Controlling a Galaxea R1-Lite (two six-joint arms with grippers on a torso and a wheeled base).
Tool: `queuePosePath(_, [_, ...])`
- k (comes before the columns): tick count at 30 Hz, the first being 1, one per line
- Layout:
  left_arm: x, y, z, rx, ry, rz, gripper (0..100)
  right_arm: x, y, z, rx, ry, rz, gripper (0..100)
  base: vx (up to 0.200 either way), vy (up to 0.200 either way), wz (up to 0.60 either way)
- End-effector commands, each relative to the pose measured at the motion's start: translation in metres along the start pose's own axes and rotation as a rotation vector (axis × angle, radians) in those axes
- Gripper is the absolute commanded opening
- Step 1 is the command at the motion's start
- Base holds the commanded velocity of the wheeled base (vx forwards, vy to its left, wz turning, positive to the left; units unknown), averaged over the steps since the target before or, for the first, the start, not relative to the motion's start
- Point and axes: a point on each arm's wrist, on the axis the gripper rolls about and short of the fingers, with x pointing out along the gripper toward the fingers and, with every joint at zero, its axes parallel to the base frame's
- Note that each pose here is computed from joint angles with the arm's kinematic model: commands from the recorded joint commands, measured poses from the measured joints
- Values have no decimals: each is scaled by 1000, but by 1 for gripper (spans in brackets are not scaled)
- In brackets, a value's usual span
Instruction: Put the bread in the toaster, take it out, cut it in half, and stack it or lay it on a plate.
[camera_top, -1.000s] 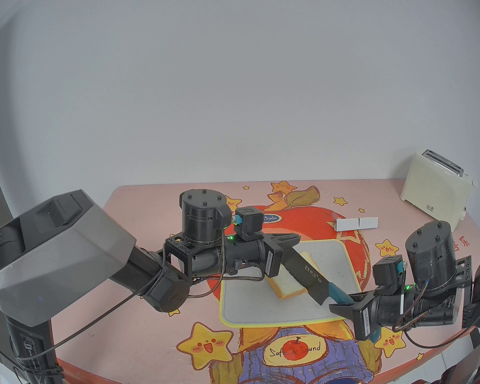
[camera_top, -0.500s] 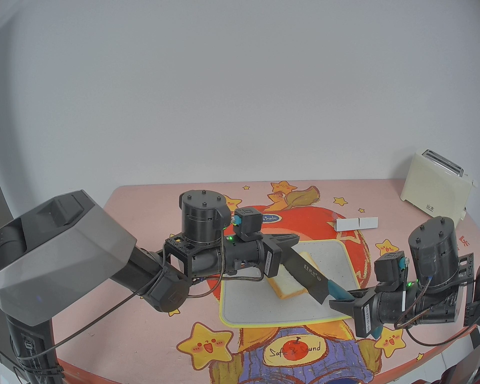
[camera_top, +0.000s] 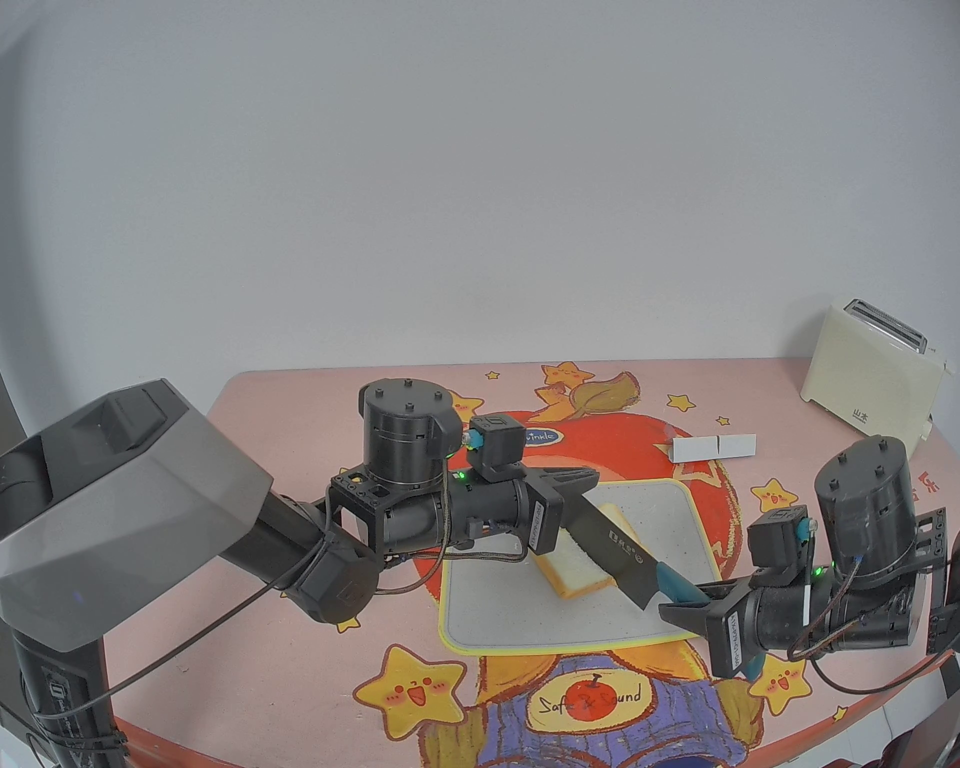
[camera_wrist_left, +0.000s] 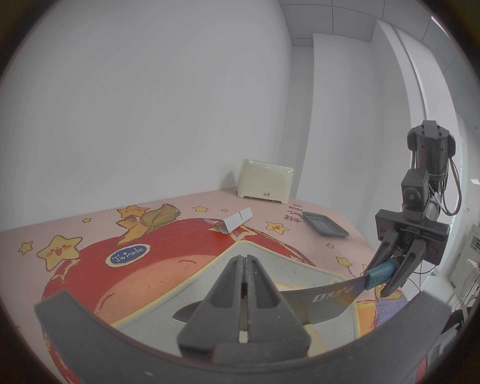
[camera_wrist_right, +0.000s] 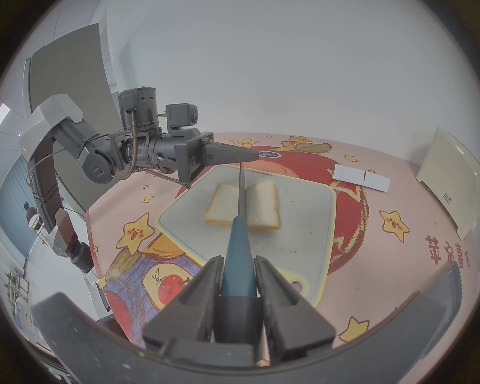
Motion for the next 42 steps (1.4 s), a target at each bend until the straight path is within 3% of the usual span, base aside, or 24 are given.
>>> queuePosePath(1, [0, -1, 3, 4, -10, -2, 0, 1, 0, -1, -1, 10, -1, 0, 0, 0, 0])
queuePosePath(8, [-3, -3, 9, 11, -23, -4, 0, 2, 0, -4, -4, 22, -3, 0, 0, 0, 0])
queuePosePath(29, [0, 0, -6, -9, 14, 4, 0, -2, 1, 5, 6, -27, 10, 0, 0, 0, 0])
queuePosePath(42, [-2, -3, 8, 10, -21, -3, 0, 3, 0, -2, 0, 18, -3, 0, 0, 0, 0])
